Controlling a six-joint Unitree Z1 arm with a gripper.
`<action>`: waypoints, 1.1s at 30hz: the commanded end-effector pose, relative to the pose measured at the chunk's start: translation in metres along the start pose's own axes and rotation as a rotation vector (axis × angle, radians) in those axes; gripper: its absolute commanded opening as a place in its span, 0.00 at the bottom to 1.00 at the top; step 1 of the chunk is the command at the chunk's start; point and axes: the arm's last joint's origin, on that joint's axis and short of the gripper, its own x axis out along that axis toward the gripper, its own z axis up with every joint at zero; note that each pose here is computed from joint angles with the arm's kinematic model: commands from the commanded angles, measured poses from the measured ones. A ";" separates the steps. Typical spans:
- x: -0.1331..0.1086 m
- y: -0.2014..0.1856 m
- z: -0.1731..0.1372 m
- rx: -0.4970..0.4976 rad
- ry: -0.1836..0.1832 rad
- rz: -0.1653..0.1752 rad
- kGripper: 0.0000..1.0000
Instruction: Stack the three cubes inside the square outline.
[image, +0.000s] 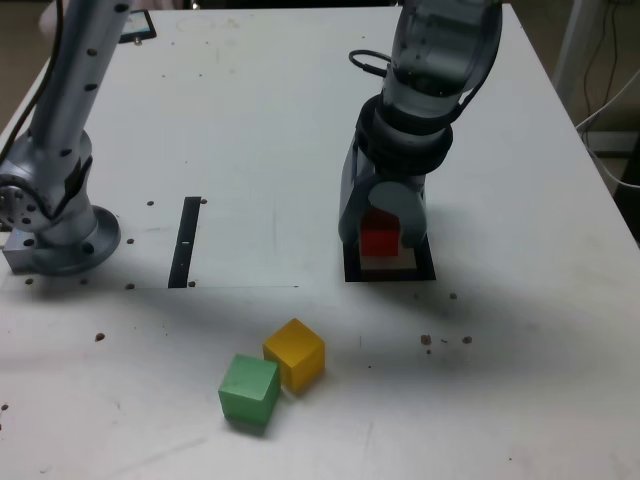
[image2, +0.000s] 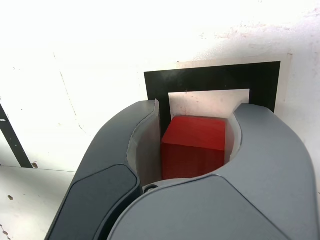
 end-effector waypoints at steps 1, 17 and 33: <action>-0.002 0.001 -0.001 -0.003 -0.009 0.006 0.26; -0.018 -0.005 -0.016 0.041 -0.058 0.023 0.99; -0.043 -0.013 -0.068 0.191 -0.111 0.049 1.00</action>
